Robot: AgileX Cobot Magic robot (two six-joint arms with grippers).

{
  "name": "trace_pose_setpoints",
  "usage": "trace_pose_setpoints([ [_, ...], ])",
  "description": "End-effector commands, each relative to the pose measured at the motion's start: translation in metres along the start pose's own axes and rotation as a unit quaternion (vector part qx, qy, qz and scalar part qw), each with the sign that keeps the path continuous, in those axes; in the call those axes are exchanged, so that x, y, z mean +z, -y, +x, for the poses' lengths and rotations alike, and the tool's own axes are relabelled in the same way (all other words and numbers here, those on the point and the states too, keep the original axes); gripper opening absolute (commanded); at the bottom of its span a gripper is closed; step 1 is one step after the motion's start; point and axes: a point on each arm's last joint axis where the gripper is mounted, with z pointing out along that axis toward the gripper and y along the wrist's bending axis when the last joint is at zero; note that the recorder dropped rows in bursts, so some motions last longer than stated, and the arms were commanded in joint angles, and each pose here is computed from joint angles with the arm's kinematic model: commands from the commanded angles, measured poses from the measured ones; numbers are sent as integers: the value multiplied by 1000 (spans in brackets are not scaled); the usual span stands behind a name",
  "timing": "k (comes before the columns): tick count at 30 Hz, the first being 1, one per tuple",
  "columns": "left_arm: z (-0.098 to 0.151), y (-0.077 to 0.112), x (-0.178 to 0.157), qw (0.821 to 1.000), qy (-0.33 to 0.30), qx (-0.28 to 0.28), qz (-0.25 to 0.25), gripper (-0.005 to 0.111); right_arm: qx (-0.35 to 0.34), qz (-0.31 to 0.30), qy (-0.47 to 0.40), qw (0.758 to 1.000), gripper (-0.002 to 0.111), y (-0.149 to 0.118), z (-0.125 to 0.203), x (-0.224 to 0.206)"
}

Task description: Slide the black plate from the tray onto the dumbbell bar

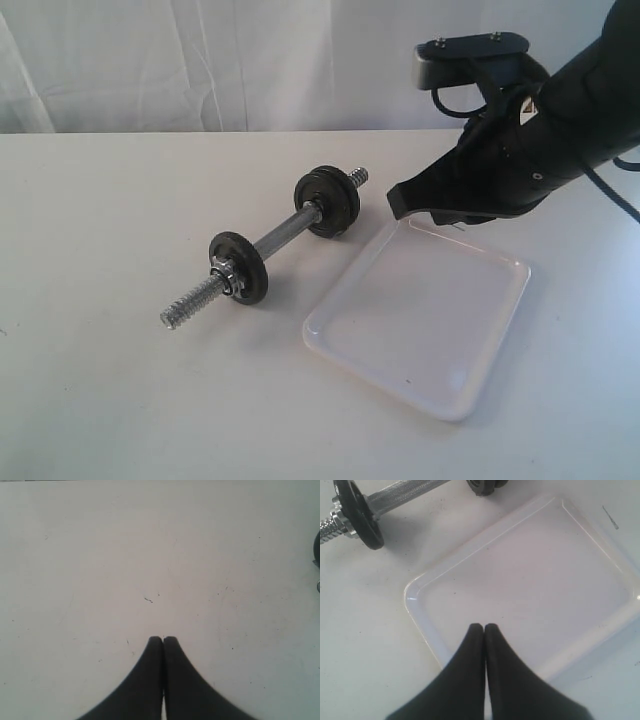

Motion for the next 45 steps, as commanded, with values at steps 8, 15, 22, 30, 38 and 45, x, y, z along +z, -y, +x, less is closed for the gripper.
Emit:
trace_pose_setpoints([
  [8,1,2,0,1000,2,-1,14,0,3,2,15,1000,0,1,-1,-7],
  [15,1,2,0,1000,2,1,20,0,-4,-2,131,991,0,-3,5,-86],
  [22,1,4,0,999,2,7,37,0,-20,-12,380,925,0,-11,81,-244],
  [30,1,4,0,999,2,7,37,0,-21,-32,483,874,0,-14,145,-298],
  [38,1,4,0,999,2,7,37,0,-12,-29,472,881,0,-10,141,-253],
  [45,1,4,0,999,2,7,37,0,-5,-20,476,879,0,-4,151,-199],
])
